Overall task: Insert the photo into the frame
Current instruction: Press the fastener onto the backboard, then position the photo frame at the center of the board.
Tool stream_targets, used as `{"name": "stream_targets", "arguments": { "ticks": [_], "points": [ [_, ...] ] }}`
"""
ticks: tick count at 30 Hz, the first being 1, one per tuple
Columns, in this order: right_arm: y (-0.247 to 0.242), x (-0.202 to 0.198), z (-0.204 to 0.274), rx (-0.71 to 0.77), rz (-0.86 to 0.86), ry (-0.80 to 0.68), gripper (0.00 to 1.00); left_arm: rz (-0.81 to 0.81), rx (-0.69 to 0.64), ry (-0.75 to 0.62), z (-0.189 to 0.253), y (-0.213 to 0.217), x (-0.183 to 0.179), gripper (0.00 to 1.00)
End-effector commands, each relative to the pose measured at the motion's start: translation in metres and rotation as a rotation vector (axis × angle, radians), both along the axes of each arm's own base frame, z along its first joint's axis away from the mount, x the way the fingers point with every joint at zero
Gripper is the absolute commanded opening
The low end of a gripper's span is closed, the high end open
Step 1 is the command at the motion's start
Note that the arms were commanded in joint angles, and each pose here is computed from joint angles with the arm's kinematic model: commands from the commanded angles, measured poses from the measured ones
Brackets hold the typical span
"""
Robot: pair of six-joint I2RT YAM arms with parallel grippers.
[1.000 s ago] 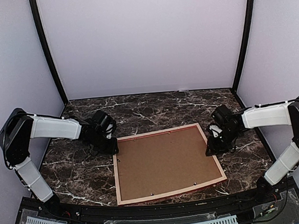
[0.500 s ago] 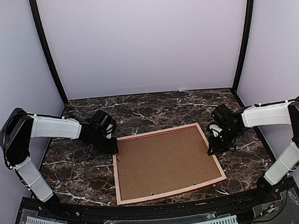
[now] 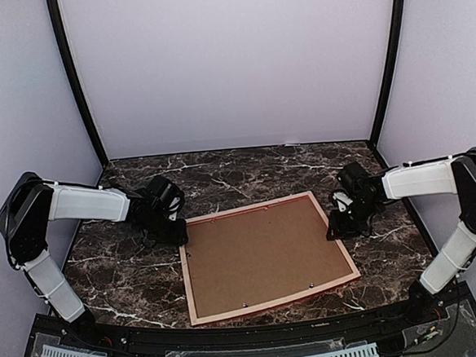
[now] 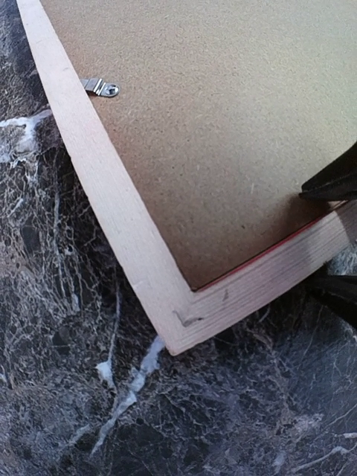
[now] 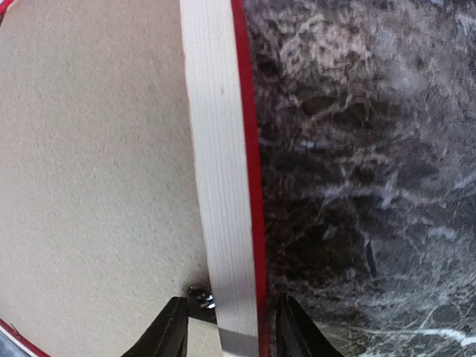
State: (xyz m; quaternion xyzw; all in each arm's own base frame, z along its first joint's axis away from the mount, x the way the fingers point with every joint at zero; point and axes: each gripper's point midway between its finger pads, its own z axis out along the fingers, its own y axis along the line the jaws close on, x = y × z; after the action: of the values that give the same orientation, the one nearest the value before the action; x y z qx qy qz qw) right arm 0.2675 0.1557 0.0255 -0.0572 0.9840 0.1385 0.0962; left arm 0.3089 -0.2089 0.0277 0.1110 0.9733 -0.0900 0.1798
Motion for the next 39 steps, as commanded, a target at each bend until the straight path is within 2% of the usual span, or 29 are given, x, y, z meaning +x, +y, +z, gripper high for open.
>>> {"name": "stream_targets", "arguments": {
  "ticks": [1,5,6,11,15,21,29,35,39],
  "points": [
    [0.01,0.031,0.015,0.046,-0.044,-0.088,0.46,0.014,0.059,0.035,-0.008,0.014,-0.008,0.37],
    [0.004,0.019,0.022,0.051,-0.074,-0.09,0.59,0.034,0.049,0.016,-0.002,0.014,-0.005,0.45],
    [0.001,0.015,0.023,0.047,-0.086,-0.087,0.61,0.04,0.047,0.011,0.0,0.014,-0.005,0.52],
    [-0.009,-0.012,0.021,0.049,-0.145,-0.059,0.63,0.073,0.043,-0.06,0.021,0.019,0.004,0.77],
    [-0.014,-0.029,0.015,0.052,-0.181,-0.043,0.63,0.089,0.021,-0.115,0.042,0.02,0.007,0.9],
    [-0.016,-0.045,-0.004,0.041,-0.189,-0.009,0.55,0.055,-0.071,-0.171,0.073,0.011,0.005,0.95],
    [-0.021,-0.047,-0.015,0.014,-0.18,-0.017,0.32,-0.049,-0.207,-0.3,0.12,-0.017,-0.015,0.95],
    [-0.017,-0.032,-0.012,0.018,-0.183,-0.069,0.15,-0.28,-0.285,-0.359,0.131,-0.078,-0.053,0.94],
    [-0.002,-0.012,-0.009,0.081,-0.191,-0.104,0.05,-0.444,-0.253,-0.381,0.123,-0.12,-0.079,0.94]
  ]
}}
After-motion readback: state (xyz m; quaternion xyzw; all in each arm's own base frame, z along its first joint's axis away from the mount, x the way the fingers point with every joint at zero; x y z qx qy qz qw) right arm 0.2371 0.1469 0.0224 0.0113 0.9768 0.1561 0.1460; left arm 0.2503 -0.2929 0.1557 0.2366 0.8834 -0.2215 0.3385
